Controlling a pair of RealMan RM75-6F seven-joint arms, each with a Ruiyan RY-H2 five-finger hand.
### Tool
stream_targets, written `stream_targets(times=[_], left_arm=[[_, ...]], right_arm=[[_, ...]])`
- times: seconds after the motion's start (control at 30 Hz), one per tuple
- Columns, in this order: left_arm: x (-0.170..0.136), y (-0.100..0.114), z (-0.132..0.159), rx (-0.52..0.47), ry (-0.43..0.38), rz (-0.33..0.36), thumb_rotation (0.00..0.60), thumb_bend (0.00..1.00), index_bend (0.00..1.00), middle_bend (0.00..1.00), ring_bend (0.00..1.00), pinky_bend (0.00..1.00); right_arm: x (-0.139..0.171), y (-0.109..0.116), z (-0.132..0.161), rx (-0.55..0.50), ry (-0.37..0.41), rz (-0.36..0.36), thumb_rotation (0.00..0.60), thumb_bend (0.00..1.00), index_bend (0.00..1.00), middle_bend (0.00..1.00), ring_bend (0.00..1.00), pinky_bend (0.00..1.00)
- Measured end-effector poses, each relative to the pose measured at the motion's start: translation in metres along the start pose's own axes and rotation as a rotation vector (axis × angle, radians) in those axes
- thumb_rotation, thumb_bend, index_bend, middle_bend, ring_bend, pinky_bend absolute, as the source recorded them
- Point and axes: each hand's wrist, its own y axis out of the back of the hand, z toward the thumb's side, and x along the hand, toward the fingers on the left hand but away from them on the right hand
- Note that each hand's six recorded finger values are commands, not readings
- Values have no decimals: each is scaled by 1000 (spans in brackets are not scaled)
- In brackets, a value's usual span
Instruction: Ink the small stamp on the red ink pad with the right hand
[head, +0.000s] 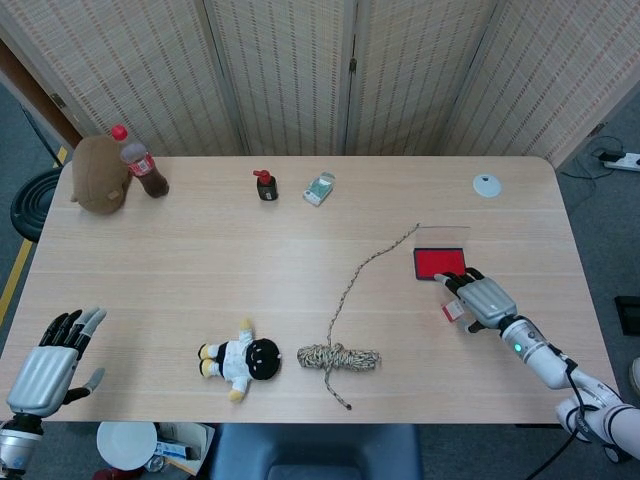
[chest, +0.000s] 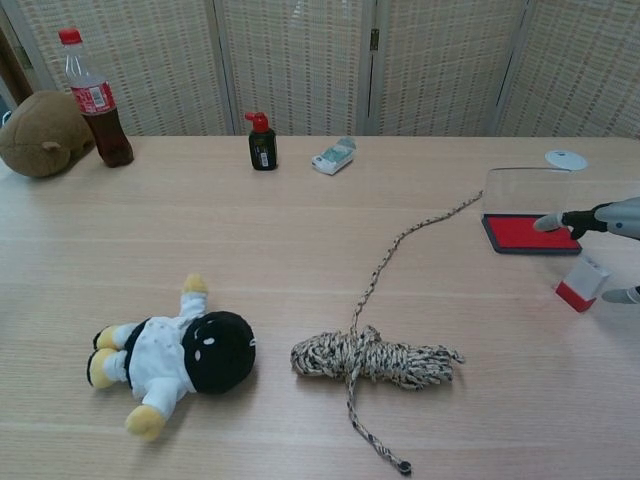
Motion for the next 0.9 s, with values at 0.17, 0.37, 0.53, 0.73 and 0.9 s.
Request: stream_targets(times=[0.17,0.37,0.53,0.73,0.9], left_arm=[[1,-1,-1,3,1,-2,600,337,0,0,0,57],[3,-1,-4,8,20,-3,600,336,0,0,0,57],[4,-2,-5,15,39,-7,600,337,0,0,0,58],[4,-1,-3,18,36,-4,600,337,0,0,0,58],[5,-2,0,27,22,-7,600,337,0,0,0,58]], right_arm=[[5,11,3,-24,18,-21,600,219,0,48,114,20],[27,37,10,-77,57,-96,600,203,0,7,39,0],[62,45,1,-92,33,-196,600,192,0,0,0,0],[114,19,-24,-62,-99,-280,600,191,0,0,0,0],[136,-3,-43,-47,-200,-293,600,191,0,0,0,0]])
